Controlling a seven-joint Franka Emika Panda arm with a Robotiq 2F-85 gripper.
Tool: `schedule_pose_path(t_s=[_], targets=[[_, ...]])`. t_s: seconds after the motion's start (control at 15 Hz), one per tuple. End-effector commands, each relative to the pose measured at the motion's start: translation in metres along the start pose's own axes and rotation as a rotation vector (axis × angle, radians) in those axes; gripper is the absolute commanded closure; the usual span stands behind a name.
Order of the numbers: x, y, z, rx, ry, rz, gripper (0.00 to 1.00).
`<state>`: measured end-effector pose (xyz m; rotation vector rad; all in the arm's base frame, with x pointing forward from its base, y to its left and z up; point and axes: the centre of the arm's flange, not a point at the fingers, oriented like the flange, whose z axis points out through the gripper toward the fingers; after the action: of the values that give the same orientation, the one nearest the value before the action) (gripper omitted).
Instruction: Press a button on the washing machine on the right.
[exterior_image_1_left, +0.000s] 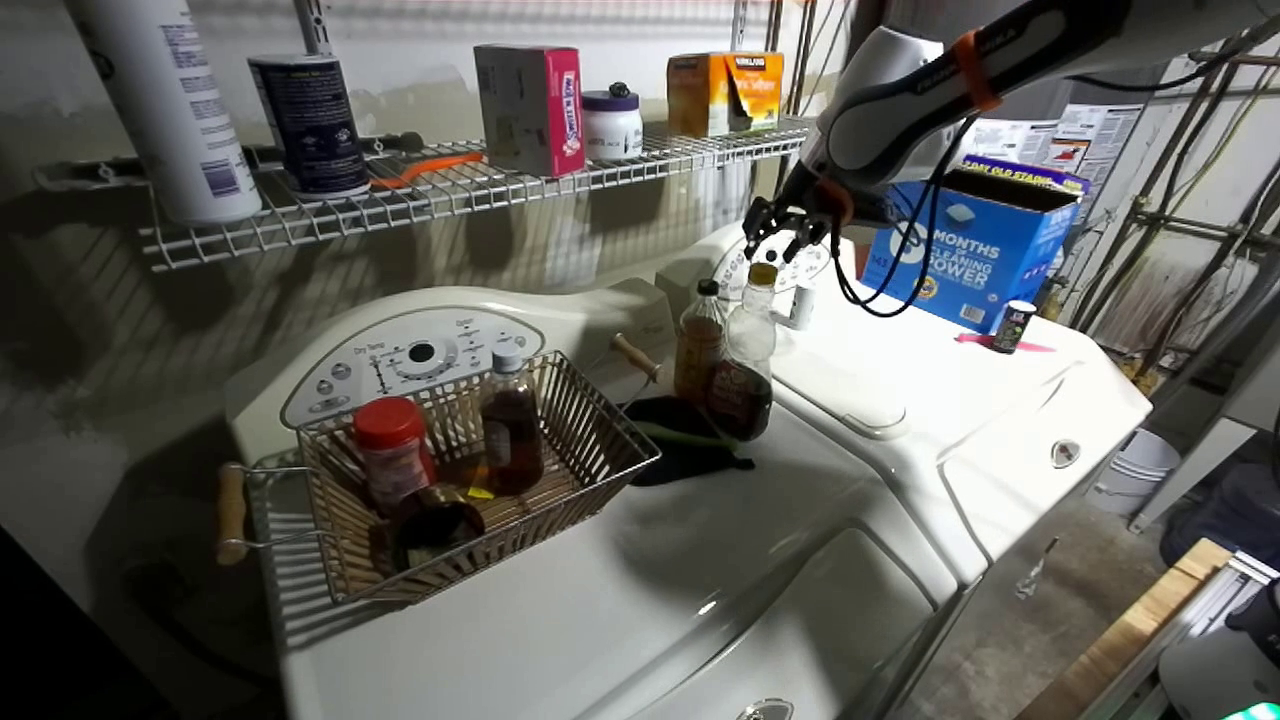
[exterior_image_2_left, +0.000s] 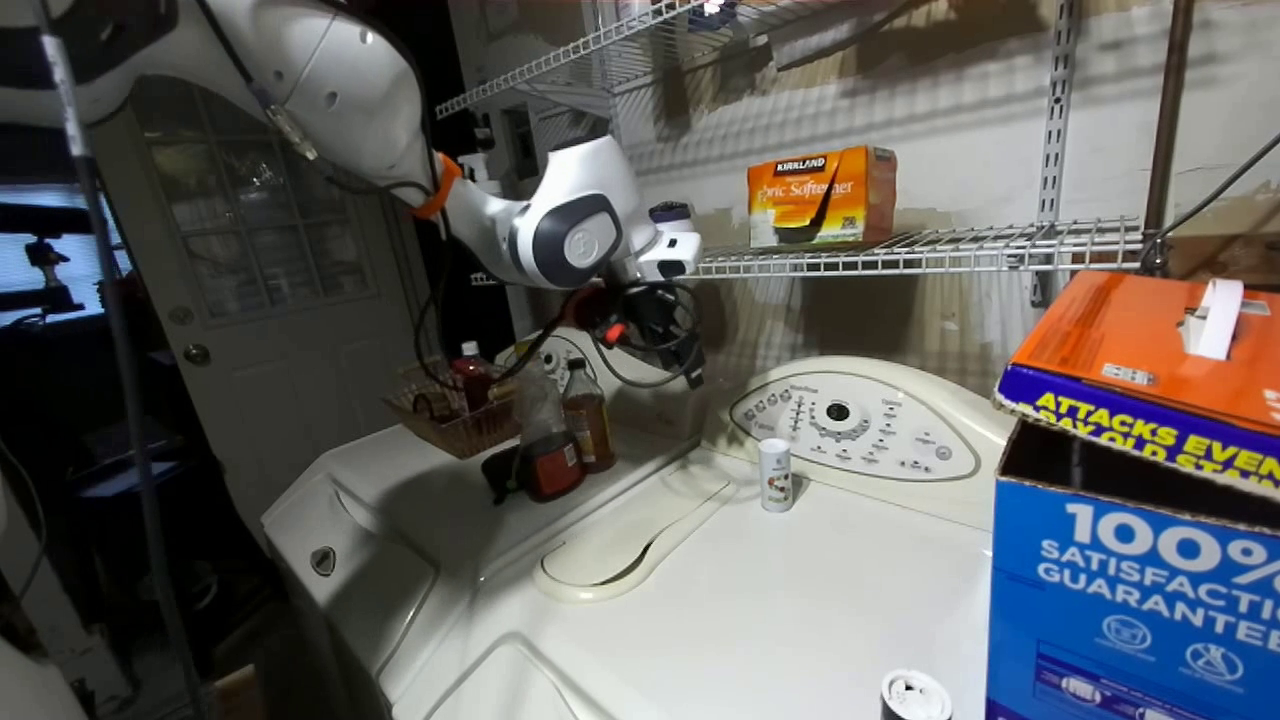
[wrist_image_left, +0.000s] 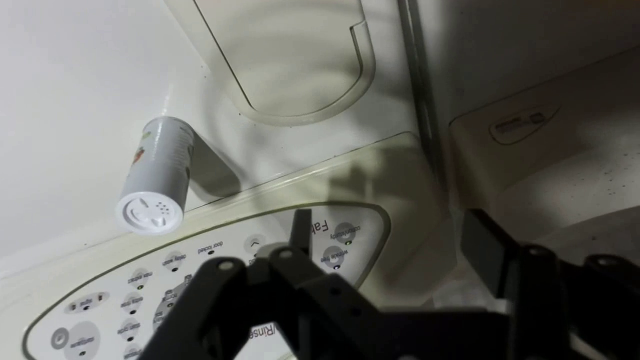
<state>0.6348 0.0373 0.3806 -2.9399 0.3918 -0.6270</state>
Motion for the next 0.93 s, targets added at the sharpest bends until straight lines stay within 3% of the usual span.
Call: schedule_pose_path(t_s=[0.0, 0.47, 0.87], targets=[[0.01, 0.007, 0.046, 0.048, 0.028, -0.054, 0.53], [0.032, 0.012, 0.085, 0.073, 0.063, -0.063, 0.99], [0.055, 0.023, 0.094, 0.039, 0.081, -0.043, 1.0]])
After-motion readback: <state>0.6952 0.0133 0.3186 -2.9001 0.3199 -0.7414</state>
